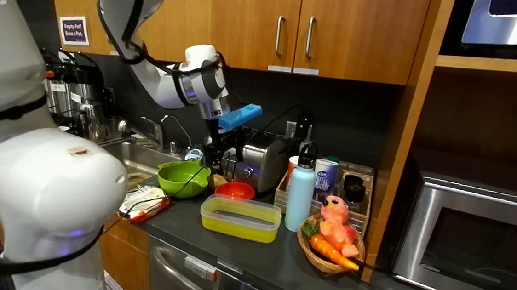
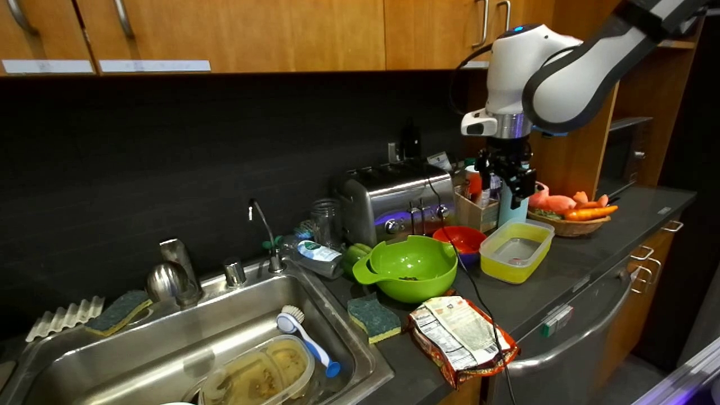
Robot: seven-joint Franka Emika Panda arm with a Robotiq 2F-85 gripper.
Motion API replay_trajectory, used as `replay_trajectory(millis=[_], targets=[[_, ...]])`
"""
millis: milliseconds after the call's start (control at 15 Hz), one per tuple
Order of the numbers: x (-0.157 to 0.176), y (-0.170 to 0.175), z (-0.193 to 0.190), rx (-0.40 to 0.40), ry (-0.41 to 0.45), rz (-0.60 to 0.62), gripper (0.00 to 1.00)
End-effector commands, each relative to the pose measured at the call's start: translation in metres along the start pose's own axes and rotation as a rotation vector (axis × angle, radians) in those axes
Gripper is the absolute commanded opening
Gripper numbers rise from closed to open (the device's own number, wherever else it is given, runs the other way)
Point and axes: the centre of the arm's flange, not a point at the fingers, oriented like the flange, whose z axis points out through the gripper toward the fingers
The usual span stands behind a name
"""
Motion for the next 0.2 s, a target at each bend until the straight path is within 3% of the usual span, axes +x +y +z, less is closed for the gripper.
replay_trajectory(millis=[0,133], targets=[[0.0145,0.0088,0.0074,0.005,0.019,0.015,1.0],[0.0233,0.005,0.0157,0.067,0.032,0.01,1.0]])
